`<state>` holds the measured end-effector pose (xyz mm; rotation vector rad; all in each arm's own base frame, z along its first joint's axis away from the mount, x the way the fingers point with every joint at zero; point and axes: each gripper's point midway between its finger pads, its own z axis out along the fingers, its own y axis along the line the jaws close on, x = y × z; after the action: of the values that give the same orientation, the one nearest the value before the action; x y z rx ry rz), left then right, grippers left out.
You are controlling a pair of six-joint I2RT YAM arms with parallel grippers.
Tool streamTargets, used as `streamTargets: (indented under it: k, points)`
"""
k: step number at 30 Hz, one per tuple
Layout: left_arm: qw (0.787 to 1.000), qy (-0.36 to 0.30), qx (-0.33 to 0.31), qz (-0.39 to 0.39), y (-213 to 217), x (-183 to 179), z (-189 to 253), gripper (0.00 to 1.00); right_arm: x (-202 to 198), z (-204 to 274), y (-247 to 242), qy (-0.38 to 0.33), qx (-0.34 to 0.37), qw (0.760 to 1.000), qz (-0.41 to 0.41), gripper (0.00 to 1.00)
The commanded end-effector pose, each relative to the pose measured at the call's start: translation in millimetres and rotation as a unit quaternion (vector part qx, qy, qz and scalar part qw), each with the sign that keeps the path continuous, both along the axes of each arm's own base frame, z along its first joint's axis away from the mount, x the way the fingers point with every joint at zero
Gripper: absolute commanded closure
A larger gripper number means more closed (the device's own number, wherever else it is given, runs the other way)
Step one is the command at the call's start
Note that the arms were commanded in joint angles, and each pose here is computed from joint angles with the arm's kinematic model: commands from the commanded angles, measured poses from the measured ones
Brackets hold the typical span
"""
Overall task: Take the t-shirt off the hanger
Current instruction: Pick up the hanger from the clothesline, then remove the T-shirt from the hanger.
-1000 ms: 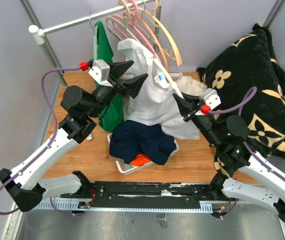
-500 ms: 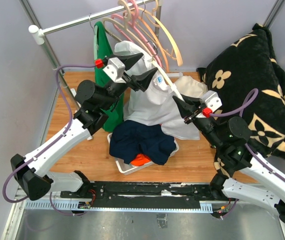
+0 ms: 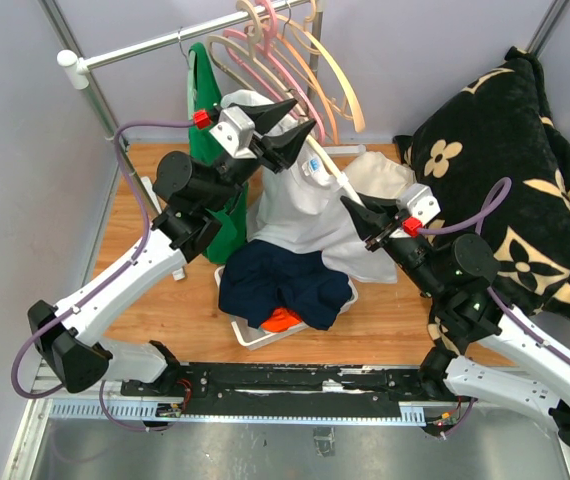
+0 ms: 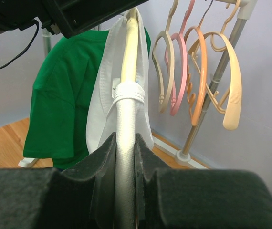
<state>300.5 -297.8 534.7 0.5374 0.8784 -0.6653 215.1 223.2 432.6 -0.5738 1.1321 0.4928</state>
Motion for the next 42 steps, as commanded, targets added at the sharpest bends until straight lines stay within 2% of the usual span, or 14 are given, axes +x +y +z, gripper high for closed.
streamTargets:
  k: [1,3,5,12,14,16,18,19,22,24,26,36,39,42]
  points:
    - [1.000,-0.013,-0.003,-0.003,-3.3,1.3,10.5,0.56,-8.7,27.1,-7.3,-0.028,0.043,0.999,0.010,0.99]
    - [1.000,-0.009,-0.002,-0.004,-4.2,2.2,8.8,0.65,-9.3,28.4,-7.9,-0.029,0.044,0.999,0.011,0.99]
    - [1.000,-0.003,0.001,-0.004,-4.9,3.2,6.3,0.70,-9.6,30.0,-8.7,-0.030,0.045,0.998,0.010,0.99]
    - [1.000,0.014,0.008,-0.002,-4.5,4.5,-1.3,0.72,-10.6,34.5,-9.5,-0.033,0.050,0.998,0.011,0.99]
    - [1.000,0.018,0.006,0.001,-2.9,5.3,-1.3,0.81,-10.8,35.0,-9.2,-0.034,0.049,0.998,0.012,0.99]
    - [1.000,0.018,0.003,0.004,-1.2,5.3,1.4,0.98,-10.6,34.6,-9.2,-0.033,0.049,0.998,0.011,0.99]
    - [1.000,0.019,-0.004,0.006,1.0,4.7,5.5,0.99,-10.2,33.8,-9.9,-0.032,0.048,0.998,0.009,0.98]
    - [1.000,0.021,-0.011,0.009,3.5,4.8,8.9,1.00,-9.5,33.7,-10.4,-0.031,0.047,0.998,0.007,0.92]
    - [0.999,0.026,-0.037,0.018,11.4,4.9,19.2,0.99,-9.2,31.5,-12.6,-0.027,0.037,0.999,0.002,0.60]
    - [0.998,0.033,-0.046,0.028,15.6,7.0,25.4,1.00,-9.0,27.4,-14.5,-0.024,0.025,0.999,-0.002,0.48]
    - [0.997,0.039,-0.050,0.039,18.7,10.5,30.8,0.99,-8.6,21.2,-17.8,-0.018,0.015,1.000,-0.009,0.41]
    - [0.996,0.036,-0.043,0.068,18.7,24.2,56.9,0.99,-17.2,-7.6,-42.6,0.005,-0.001,0.999,-0.031,0.38]
    - [0.996,0.032,-0.042,0.071,17.9,26.3,63.1,1.00,-18.7,-16.1,-50.6,0.013,-0.003,0.999,-0.042,0.40]
    - [0.996,0.026,-0.046,0.073,19.1,25.9,72.0,1.00,-17.9,-25.5,-57.3,0.021,-0.004,0.998,-0.055,0.52]
